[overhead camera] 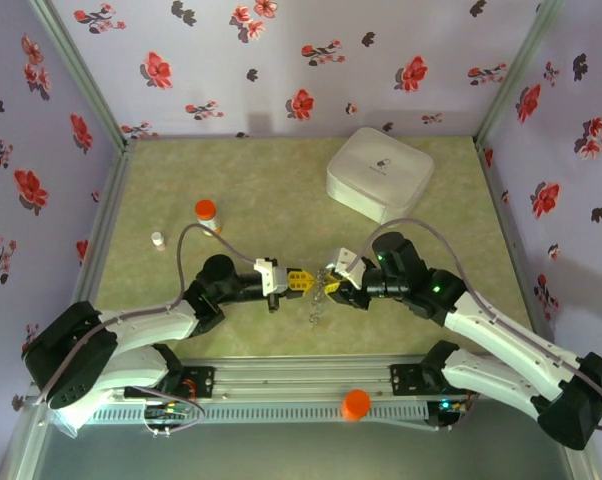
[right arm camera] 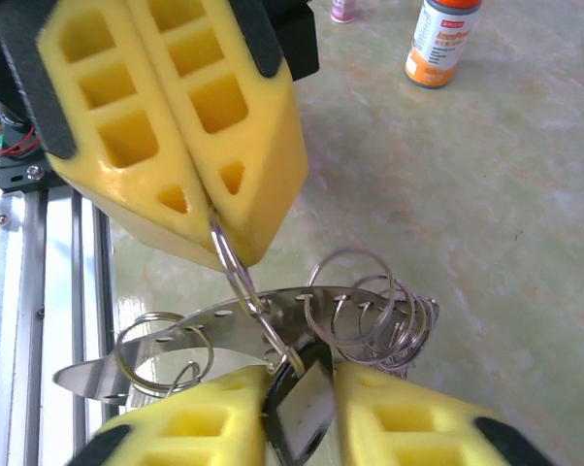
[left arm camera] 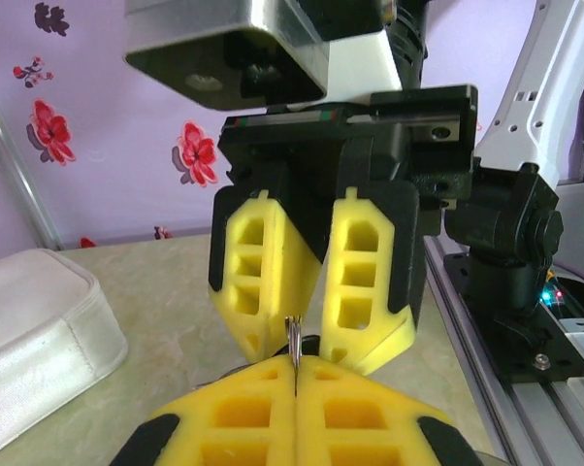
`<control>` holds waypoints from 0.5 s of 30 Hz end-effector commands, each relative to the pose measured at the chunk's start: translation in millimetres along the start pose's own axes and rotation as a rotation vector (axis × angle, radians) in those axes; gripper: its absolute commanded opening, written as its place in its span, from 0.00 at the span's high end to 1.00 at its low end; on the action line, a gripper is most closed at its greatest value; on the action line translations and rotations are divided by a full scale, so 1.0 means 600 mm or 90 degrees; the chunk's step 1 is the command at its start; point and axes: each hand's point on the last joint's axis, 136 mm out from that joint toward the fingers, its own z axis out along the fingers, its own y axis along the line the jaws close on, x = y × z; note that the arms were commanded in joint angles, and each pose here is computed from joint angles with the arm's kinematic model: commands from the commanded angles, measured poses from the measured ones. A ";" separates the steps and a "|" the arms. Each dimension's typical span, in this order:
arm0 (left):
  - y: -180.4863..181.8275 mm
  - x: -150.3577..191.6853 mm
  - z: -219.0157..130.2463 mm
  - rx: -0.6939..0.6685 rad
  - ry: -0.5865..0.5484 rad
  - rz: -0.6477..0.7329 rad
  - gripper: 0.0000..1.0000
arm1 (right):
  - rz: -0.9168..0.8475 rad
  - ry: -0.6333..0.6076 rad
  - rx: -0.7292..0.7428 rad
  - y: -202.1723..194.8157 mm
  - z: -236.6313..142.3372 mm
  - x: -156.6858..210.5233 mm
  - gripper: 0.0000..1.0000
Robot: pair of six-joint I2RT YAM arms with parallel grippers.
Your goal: Put the keys on the keyring
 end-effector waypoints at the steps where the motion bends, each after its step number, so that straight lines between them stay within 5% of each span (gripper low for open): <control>1: -0.001 -0.022 -0.001 -0.005 -0.036 0.017 1.00 | -0.001 -0.007 0.021 -0.013 0.001 -0.006 0.86; 6: -0.001 -0.028 -0.001 -0.003 -0.045 0.022 1.00 | 0.002 0.007 -0.005 -0.002 0.010 -0.002 0.99; 15: -0.003 -0.036 -0.001 0.003 -0.055 0.036 1.00 | -0.008 0.040 -0.036 0.014 0.022 0.005 0.98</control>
